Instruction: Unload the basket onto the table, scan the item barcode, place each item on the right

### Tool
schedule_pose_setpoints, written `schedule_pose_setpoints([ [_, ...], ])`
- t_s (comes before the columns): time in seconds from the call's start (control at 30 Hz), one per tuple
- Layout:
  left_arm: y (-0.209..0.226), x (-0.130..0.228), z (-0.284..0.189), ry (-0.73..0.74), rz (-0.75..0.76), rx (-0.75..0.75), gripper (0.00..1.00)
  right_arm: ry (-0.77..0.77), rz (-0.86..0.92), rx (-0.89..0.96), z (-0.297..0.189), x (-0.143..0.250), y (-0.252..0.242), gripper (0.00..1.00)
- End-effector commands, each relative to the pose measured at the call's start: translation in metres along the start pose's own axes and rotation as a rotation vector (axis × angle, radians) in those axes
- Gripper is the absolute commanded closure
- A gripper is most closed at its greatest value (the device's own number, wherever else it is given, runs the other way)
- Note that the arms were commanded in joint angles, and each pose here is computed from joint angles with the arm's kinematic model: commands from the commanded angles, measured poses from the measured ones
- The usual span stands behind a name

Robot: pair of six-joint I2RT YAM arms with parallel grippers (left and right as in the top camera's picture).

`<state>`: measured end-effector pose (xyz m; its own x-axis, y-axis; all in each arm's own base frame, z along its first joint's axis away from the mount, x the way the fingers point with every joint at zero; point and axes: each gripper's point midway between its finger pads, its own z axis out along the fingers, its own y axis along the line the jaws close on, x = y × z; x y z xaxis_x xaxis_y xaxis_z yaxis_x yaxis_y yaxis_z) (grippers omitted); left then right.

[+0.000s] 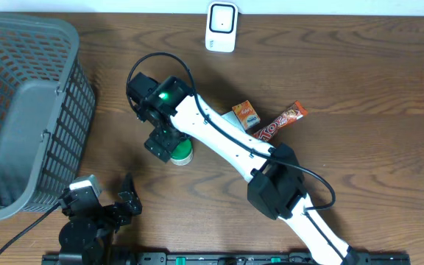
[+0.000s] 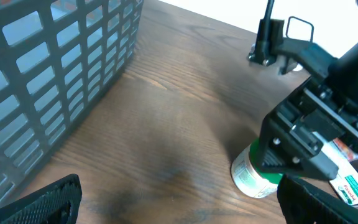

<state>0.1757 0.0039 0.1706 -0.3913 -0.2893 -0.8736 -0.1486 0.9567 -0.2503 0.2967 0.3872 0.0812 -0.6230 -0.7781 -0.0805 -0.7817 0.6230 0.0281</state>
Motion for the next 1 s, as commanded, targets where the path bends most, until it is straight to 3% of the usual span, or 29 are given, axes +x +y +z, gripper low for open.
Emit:
schedule_pose_setpoints([
  [0.0, -0.003, 0.001, 0.000, 0.006, 0.018, 0.015, 0.02, 0.039, 0.009, -0.007, 0.015, 0.009, 0.005, 0.01],
  [0.13, -0.003, 0.001, 0.000, 0.006, 0.018, 0.015, 0.02, 0.072, 0.013, -0.006, 0.036, 0.017, 0.004, 0.08],
  [0.4, -0.003, 0.001, 0.000, 0.006, 0.018, 0.015, 0.02, 0.060, 0.021, -0.006, 0.047, 0.016, 0.005, 0.01],
  [0.73, -0.003, 0.001, 0.000, 0.006, 0.018, 0.015, 0.02, 0.047, 0.019, -0.004, 0.058, 0.014, 0.003, 0.01],
  [0.97, -0.003, 0.001, 0.000, 0.006, 0.018, 0.015, 0.02, 0.067, -0.044, -0.009, 0.061, 0.019, 0.005, 0.18],
])
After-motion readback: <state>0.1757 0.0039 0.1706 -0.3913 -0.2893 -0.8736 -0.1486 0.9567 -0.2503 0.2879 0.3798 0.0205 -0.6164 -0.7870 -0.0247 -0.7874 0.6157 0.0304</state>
